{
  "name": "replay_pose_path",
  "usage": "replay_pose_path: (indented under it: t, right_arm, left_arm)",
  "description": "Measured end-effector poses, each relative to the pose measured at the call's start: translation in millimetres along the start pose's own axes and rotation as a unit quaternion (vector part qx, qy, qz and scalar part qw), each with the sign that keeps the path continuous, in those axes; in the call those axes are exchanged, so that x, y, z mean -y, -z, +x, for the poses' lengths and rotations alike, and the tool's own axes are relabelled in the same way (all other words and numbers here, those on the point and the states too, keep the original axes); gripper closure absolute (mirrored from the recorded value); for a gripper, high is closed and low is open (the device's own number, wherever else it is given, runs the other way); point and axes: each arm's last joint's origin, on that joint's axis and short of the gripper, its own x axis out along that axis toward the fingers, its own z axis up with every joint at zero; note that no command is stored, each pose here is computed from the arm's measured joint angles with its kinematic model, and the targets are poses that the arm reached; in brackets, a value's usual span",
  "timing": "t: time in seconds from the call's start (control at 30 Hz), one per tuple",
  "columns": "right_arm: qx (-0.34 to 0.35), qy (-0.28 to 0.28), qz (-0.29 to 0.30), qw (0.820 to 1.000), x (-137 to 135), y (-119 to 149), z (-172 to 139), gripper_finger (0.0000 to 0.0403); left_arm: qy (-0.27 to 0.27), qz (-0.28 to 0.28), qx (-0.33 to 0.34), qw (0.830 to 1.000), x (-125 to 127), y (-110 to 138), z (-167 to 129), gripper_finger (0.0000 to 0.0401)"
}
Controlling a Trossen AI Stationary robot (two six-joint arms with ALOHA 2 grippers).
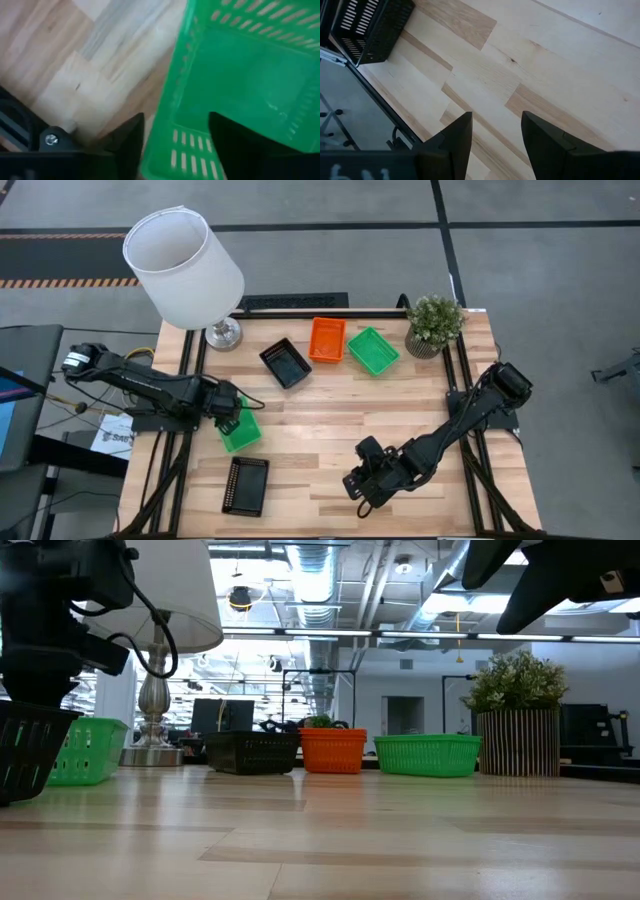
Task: Stack baskets by color
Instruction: Stack the left green bin on top of the right green bin
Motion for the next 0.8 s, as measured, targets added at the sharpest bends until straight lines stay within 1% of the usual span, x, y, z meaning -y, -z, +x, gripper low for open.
replay_pose_path:
  t: [0.2,0.23,0.27,0.4,0.53,0.7,0.8]
  right_arm:
    - [0.003,0.003,0.000,1.000,0.3,-4.8,1.6,0.0214]
    - [0.004,0.005,0.000,1.000,0.6,-5.7,2.0,0.0214]
    - [0.005,0.007,-0.002,1.000,0.9,-7.5,2.5,0.0214]
    - [0.010,0.010,-0.012,1.000,1.2,-14.5,4.7,0.0214]
    - [0.017,0.018,-0.007,1.000,2.2,-24.3,7.7,0.0218]
    - [0.032,0.029,-0.023,0.999,4.5,-48.5,13.7,0.0222]
    - [0.043,0.024,-0.028,0.998,5.3,-68.9,9.8,0.0224]
  left_arm:
    - [-0.001,-0.033,0.016,0.999,0.6,-1.8,0.0,0.0352]
    - [0.001,-0.042,0.018,0.999,0.8,-2.6,-0.1,0.0375]
    - [0.001,-0.053,0.021,0.998,0.5,-3.6,-0.1,0.0386]
    - [0.007,-0.082,0.027,0.996,-0.5,-8.2,0.1,0.0389]
    - [0.026,-0.095,0.048,0.994,2.3,-17.0,-5.9,0.0399]
    - [0.048,-0.093,0.078,0.991,7.6,-26.4,-17.1,0.0401]
    - [0.057,-0.095,0.089,0.990,10.1,-29.8,-23.2,0.0401]
